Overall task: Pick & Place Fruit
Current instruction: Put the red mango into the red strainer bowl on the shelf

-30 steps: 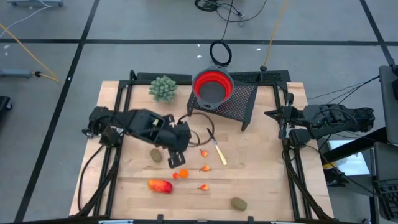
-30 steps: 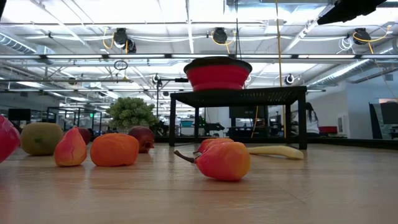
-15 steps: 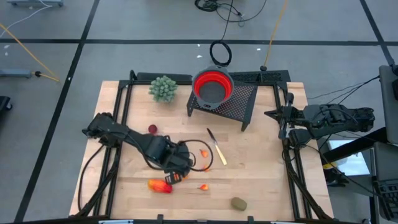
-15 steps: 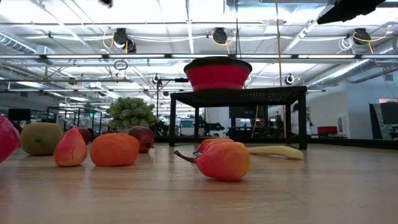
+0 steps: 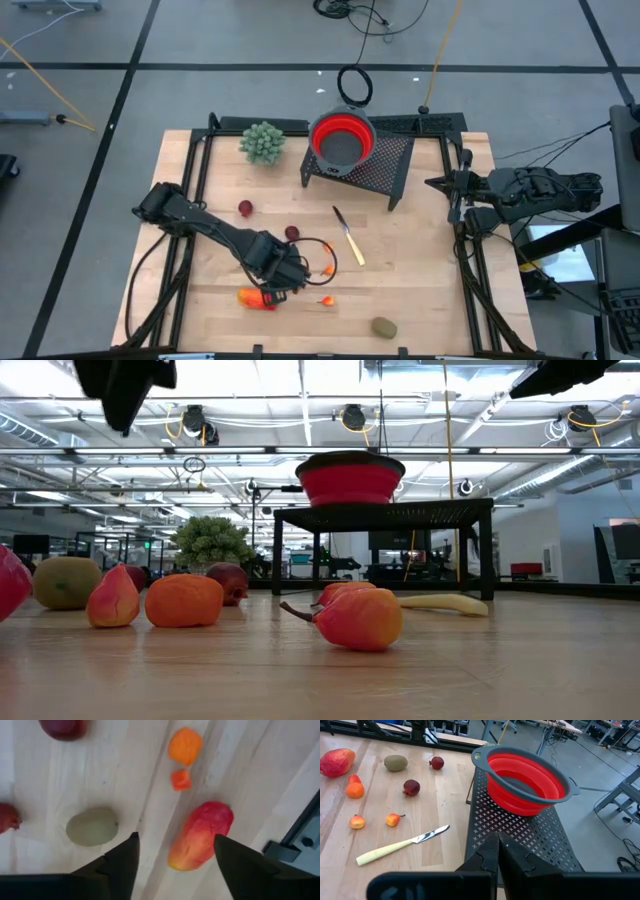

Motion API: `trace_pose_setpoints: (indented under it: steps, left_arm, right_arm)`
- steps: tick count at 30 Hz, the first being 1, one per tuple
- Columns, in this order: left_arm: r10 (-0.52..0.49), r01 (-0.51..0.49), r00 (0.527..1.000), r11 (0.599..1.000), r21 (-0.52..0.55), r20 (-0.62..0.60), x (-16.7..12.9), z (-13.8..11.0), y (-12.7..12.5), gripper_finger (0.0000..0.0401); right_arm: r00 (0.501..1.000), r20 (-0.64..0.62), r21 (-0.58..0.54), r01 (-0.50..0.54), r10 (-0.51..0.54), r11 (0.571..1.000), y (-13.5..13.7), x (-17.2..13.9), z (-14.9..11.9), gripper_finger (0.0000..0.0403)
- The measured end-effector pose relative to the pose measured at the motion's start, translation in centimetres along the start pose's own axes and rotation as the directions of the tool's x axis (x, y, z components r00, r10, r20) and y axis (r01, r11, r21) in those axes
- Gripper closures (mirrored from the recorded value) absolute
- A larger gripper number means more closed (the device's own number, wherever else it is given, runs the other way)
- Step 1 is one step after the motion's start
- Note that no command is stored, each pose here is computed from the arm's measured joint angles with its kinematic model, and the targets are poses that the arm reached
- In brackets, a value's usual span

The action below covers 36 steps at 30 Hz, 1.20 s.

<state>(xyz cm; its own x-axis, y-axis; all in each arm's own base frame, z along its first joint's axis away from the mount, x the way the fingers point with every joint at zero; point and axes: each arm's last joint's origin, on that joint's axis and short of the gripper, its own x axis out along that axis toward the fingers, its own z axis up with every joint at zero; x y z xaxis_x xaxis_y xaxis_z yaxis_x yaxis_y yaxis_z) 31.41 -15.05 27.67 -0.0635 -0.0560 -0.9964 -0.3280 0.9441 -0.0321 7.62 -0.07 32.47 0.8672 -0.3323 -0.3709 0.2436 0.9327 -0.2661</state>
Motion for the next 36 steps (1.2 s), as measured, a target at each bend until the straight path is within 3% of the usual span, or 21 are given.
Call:
trace_pose_setpoints:
  steps: [9, 21, 30, 36]
  left_arm:
    - [0.028, -0.026, 0.999, 0.998, 0.06, -0.034, 1.1, -0.3, 0.2, 0.0079]
    - [0.079, -0.079, 0.997, 0.997, -0.001, 0.026, 1.0, 0.0, 0.4, 0.0072]
    - [0.034, -0.041, 0.997, 0.993, 0.111, 0.067, 1.1, -0.7, -1.1, 0.0008]
    - [0.027, -0.04, 0.996, 0.986, 0.163, 0.08, 1.2, -1.7, -2.2, 0.0034]
  right_arm:
    - [1.0, 0.0, 0.0, 0.0, 0.0, 1.0, 0.0, 0.0, 0.0, 0.0403]
    - [1.0, 0.0, 0.0, 0.0, 0.0, 1.0, 0.0, 0.0, 0.0, 0.0403]
    - [1.0, 0.0, 0.001, 0.0, 0.0, 1.0, 0.0, 0.0, 0.0, 0.0403]
    - [1.0, 0.0, 0.001, 0.0, 0.0, 1.0, 0.0, 0.0, 0.0, 0.0403]
